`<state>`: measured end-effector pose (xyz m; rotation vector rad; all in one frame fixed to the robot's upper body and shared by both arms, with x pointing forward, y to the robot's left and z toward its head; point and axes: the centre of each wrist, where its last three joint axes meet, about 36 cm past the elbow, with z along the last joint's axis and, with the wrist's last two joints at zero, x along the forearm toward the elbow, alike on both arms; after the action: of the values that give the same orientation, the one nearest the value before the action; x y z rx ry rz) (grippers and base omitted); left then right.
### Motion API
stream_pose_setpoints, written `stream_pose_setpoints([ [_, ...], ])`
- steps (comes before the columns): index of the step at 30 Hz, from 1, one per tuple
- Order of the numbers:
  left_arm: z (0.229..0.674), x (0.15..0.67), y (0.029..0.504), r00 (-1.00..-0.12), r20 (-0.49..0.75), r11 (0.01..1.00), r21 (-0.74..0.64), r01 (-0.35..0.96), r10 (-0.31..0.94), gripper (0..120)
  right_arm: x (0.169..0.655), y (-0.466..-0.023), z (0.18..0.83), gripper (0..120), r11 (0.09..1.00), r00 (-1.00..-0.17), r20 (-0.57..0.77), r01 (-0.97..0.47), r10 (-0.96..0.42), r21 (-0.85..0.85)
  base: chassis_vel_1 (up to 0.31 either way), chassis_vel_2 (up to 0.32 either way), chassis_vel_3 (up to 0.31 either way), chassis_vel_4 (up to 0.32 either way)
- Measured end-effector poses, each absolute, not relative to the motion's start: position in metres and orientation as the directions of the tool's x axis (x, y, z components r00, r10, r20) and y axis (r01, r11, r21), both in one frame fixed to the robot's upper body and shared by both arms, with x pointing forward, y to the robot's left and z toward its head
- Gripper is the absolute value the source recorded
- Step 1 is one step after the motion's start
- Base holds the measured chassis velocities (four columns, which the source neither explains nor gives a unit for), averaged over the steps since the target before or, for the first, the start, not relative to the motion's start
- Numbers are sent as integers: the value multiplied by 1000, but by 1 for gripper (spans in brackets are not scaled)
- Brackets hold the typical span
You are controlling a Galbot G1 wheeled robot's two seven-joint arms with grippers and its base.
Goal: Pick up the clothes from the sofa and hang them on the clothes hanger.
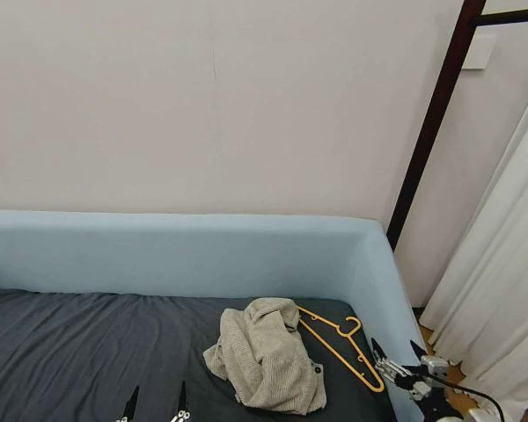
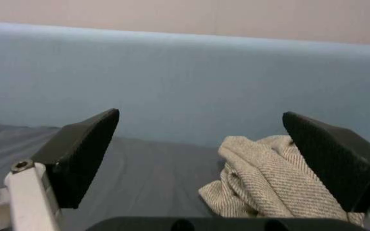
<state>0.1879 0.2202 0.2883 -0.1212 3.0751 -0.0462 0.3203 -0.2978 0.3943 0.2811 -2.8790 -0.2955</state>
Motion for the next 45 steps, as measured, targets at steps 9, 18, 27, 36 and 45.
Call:
stream_pose_setpoints([
  [9, 284, 180, 229, -995, -58, 996, -12, -87, -87, 100, 409, -266, 385, 100, 923, -841, 390, -299, -374, 240, 0, 0, 0, 0],
  [18, 278, 173, 224, -993, -56, 994, -16, -105, -106, 100, 474, -215, 374, 100, 926, -683, 626, -259, -377, 276, 0, 0, 0, 0],
  [27, 276, 170, 227, -991, -54, 992, -24, -125, -126, 100, 500, -179, 359, 100, 920, -629, 673, -230, -390, 318, 0, 0, 0, 0],
  [36, 279, 174, 225, -987, -63, 989, -46, -144, -147, 100, 494, -171, 331, 79, 921, -576, 718, -232, -389, 313, 0, 0, 0, 0],
  [45, 281, 175, 226, -986, -79, 989, -50, -143, -146, 100, 485, -164, 330, 34, 915, -604, 689, -221, -400, 338, 0, 0, 0, 0],
])
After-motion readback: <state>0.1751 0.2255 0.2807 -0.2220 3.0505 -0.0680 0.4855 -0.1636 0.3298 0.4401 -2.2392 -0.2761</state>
